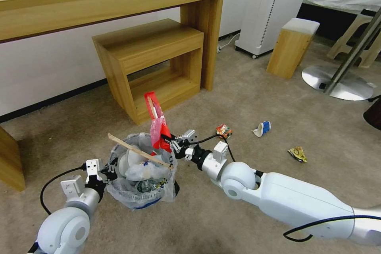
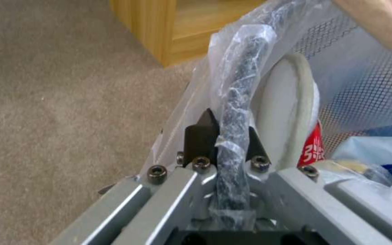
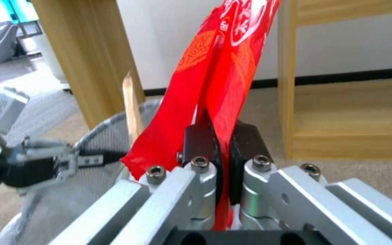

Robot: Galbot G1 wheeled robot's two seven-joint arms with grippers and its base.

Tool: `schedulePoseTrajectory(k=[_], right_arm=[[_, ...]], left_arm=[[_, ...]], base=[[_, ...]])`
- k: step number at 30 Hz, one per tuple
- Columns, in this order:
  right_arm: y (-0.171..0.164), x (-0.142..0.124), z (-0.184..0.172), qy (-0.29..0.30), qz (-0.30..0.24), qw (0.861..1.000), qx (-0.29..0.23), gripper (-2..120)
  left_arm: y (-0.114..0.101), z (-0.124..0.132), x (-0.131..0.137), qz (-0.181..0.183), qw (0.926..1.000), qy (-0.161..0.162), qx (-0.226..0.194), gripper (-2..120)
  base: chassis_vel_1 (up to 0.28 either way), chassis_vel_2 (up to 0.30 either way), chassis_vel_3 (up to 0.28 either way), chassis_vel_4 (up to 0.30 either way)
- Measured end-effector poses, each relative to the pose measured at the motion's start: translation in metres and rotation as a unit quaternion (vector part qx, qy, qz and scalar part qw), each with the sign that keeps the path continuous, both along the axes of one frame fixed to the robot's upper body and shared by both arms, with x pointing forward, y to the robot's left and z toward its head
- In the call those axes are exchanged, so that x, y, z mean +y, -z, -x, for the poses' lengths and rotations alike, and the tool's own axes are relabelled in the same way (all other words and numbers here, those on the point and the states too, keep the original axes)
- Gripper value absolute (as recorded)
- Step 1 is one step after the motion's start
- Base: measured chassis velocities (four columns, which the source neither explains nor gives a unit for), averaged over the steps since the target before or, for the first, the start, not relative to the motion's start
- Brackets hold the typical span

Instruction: Pick up the trash bin and place the garbage on the floor into it.

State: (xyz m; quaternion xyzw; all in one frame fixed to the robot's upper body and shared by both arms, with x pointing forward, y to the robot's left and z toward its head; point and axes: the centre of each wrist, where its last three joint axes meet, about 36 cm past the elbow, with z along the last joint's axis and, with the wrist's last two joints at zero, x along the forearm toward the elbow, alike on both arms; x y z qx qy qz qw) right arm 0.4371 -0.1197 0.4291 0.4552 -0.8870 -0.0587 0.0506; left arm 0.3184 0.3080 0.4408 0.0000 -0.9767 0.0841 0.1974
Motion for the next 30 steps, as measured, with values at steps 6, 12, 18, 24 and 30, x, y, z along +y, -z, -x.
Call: schedulePoseTrajectory(k=[6, 12, 18, 24, 30], right_arm=[[0.002, 0.0, 0.002, -0.002, 0.002, 1.0, 0.003, 1], [0.008, 0.002, 0.003, -0.003, 0.008, 1.0, 0.009, 1], [0.015, 0.0, 0.006, -0.026, 0.019, 0.999, 0.008, 1], [0.013, -0.006, 0.004, -0.037, 0.021, 0.999, -0.005, 1], [0.013, -0.016, 0.005, -0.04, 0.028, 0.999, -0.014, 1]], left_arm=[[-0.002, 0.001, -0.001, 0.001, 1.0, 0.002, -0.003, 0], [-0.005, 0.002, -0.003, 0.003, 1.0, 0.004, -0.006, 0], [-0.007, 0.002, -0.004, 0.003, 1.0, 0.007, -0.006, 0], [-0.007, 0.002, -0.004, -0.004, 0.9999, 0.014, -0.001, 0], [-0.009, 0.001, -0.003, -0.006, 0.9999, 0.015, -0.001, 0]], base=[[0.0, 0.0, 0.0, 0.0], [0.0, 0.0, 0.0, 0.0], [0.0, 0.0, 0.0, 0.0], [0.0, 0.0, 0.0, 0.0], [0.0, 0.0, 0.0, 0.0]])
